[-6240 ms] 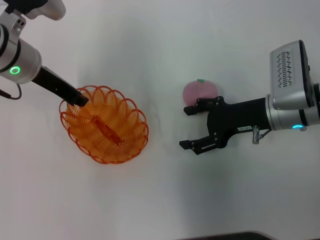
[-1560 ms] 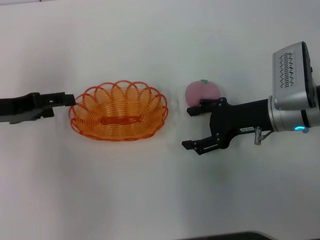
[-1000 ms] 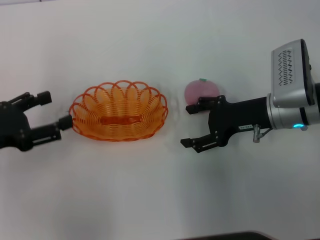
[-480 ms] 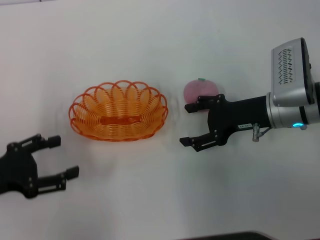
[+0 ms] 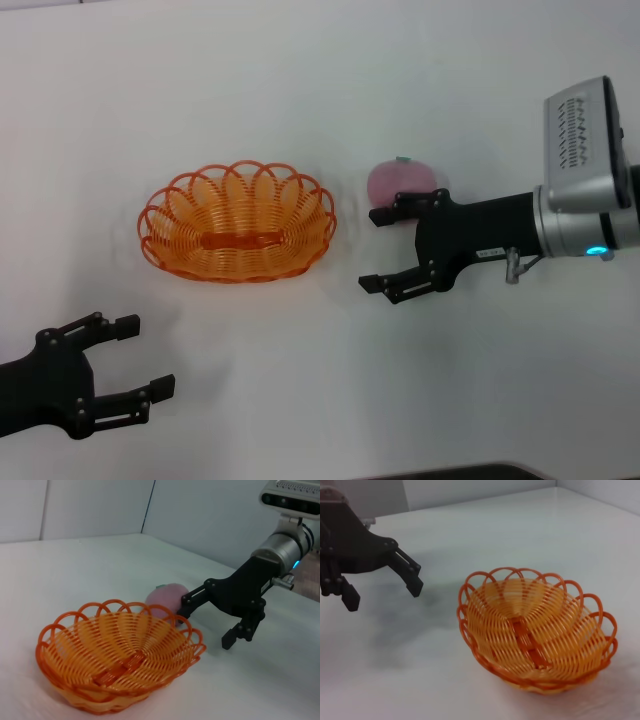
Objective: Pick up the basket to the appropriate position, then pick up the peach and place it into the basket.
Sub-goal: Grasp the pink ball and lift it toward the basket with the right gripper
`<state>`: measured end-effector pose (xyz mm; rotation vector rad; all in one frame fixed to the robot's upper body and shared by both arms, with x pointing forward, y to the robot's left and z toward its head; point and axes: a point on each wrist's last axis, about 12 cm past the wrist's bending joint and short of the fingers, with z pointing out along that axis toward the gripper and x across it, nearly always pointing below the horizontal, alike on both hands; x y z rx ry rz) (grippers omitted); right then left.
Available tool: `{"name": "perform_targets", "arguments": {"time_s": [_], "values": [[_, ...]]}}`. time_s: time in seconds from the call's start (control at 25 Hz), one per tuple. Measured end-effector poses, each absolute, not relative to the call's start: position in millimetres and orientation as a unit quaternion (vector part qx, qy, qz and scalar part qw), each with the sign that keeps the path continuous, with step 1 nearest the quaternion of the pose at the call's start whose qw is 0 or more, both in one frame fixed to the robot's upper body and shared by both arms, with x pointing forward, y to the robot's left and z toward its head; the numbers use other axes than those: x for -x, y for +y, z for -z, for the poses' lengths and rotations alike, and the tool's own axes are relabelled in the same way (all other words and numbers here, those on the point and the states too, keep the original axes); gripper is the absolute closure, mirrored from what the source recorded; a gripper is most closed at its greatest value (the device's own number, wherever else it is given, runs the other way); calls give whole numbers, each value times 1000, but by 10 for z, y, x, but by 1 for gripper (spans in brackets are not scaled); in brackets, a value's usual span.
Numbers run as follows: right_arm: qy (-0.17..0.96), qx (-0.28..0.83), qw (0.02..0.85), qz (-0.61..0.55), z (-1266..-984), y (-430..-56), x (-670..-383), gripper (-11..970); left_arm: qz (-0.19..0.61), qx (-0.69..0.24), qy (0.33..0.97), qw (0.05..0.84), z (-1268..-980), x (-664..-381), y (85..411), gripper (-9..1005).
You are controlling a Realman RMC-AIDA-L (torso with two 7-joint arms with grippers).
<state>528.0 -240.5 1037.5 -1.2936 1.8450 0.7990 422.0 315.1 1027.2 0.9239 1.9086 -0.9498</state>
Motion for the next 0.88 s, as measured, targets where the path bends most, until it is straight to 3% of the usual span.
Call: {"name": "perform_targets", "arguments": {"time_s": [0.2,0.56,0.88], "values": [[732,468,364,-334,-10566,-2436,-5362,20,375,-364,754,398,-10275,-4228,3151,105],[812,394,260,-344,-11021,-2390,-5671,20,378,-359,756,396,-10283,-4222,3163,105],[855,423,170,-246,-11463,-2240,-5935,20,380,-357,758,392,-10290,-4229,3166,105]]}}
